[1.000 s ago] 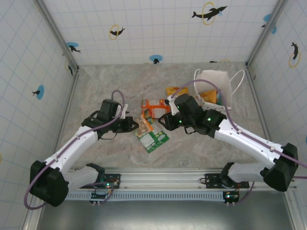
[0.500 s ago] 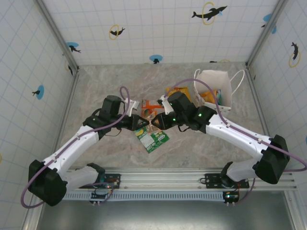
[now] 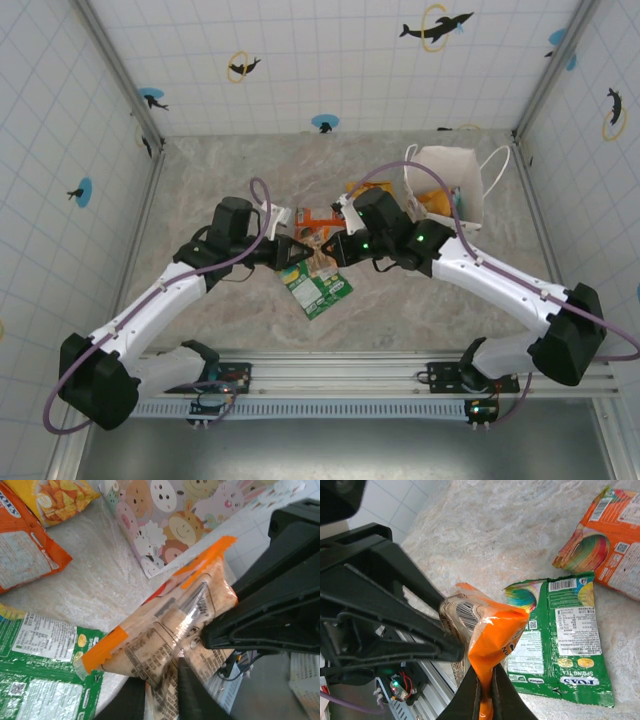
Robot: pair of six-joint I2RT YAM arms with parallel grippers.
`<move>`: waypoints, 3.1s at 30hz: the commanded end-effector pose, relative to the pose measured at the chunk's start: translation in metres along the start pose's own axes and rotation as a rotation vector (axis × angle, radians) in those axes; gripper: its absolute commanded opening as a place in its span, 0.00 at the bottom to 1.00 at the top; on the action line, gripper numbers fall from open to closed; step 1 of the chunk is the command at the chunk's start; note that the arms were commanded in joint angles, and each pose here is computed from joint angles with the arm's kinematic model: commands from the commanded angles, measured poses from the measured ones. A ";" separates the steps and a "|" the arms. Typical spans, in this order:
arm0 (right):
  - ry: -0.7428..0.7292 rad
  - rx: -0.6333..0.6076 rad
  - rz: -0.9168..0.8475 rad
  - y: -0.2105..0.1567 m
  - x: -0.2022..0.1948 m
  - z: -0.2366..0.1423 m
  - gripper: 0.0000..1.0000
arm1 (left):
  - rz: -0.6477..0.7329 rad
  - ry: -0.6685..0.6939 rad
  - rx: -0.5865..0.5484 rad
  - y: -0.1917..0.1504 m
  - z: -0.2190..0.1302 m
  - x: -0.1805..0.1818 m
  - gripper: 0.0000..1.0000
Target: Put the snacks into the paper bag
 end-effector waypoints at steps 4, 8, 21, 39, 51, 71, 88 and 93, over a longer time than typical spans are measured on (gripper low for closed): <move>-0.043 -0.163 -0.030 0.025 0.006 -0.037 0.05 | 0.041 -0.002 -0.087 0.019 -0.002 -0.011 0.45; -0.082 -0.223 -0.026 0.037 0.001 -0.061 0.05 | 0.045 0.009 -0.116 0.028 0.002 -0.014 0.51; -0.194 -0.412 0.009 0.075 -0.038 -0.154 0.07 | 0.124 -0.003 -0.117 0.058 0.040 -0.034 0.69; -0.382 -0.521 0.211 0.070 -0.126 -0.239 0.08 | 0.146 -0.003 -0.088 0.064 0.068 -0.037 0.66; -0.431 -0.420 0.303 0.042 -0.153 -0.216 0.29 | 0.099 0.037 -0.069 0.062 0.074 -0.027 0.64; -0.355 -0.380 0.109 0.041 -0.066 -0.169 0.33 | -0.158 0.255 -0.050 0.034 0.062 0.014 0.63; -0.286 -0.284 -0.079 0.027 -0.002 -0.106 0.34 | -0.584 0.369 -0.120 -0.036 0.011 0.077 0.63; -0.272 -0.284 -0.096 0.025 0.001 -0.100 0.34 | -0.648 0.407 -0.146 -0.049 0.001 0.090 0.63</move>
Point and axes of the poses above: each hand's point on the last joint's axis, 136 mm out from that joint toward the fingers, its own z axis out along the fingers, its own x axis along the line the jaws close on, y = z × x, the point moved 8 cm from there along -z, back along the fingers, and after that the axes turned 8 degrees about -z, right-handed, at the moved point
